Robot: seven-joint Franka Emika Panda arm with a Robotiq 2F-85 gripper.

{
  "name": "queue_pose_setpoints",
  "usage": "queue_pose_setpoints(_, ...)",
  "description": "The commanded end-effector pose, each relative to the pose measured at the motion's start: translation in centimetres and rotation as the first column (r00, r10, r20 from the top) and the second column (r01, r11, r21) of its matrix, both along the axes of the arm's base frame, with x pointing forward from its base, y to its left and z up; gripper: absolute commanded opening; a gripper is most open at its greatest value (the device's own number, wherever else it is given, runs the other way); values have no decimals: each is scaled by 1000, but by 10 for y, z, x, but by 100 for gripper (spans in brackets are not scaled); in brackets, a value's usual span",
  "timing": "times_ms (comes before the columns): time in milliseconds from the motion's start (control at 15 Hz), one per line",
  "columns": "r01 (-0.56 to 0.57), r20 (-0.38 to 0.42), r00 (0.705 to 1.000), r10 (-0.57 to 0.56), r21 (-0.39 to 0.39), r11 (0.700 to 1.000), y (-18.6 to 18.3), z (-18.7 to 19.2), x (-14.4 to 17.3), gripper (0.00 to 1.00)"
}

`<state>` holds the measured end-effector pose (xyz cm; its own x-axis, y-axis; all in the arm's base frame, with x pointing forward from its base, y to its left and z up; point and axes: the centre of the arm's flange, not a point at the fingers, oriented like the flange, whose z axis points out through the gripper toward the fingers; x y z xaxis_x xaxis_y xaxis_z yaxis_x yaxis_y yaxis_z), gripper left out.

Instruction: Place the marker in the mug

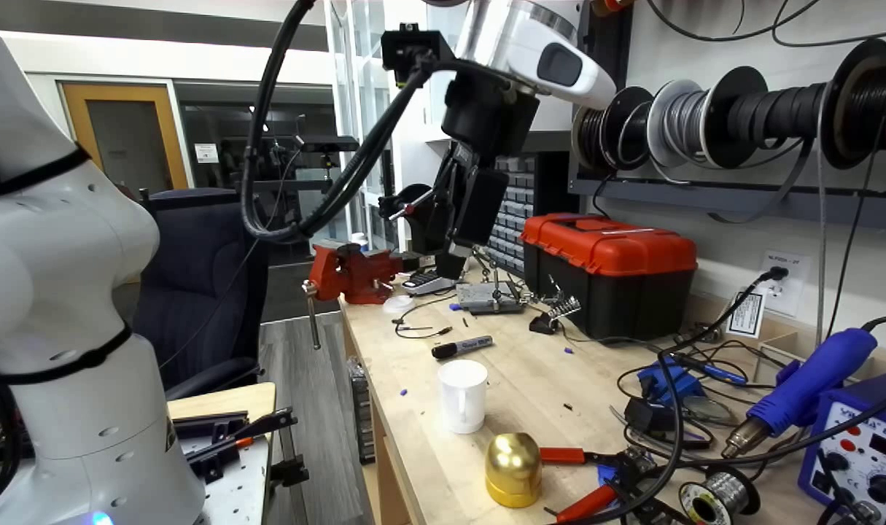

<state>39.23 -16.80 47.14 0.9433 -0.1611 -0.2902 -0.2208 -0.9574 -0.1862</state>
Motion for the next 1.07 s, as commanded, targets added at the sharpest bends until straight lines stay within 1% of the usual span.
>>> queue_pose_setpoints(0, 10, 45, 999, -9, -18, 1000, 6, 8, 9, 100)
queue_pose_setpoints(133, 9, 78, 997, -6, -42, 999, 17, 15, 19, 100)
queue_pose_setpoints(267, 8, 130, 991, 2, -75, 997, 34, 21, 34, 100)
queue_pose_setpoints(400, 3, 178, 984, 15, -102, 995, 53, 26, 46, 100)
queue_pose_setpoints(533, -10, 211, 977, 41, -146, 989, 81, 30, 57, 100)
queue_pose_setpoints(800, -21, 246, 966, 75, -217, 976, 139, 31, 73, 100)
queue_pose_setpoints(1000, -32, 248, 964, 98, -257, 966, 176, 28, 85, 100)
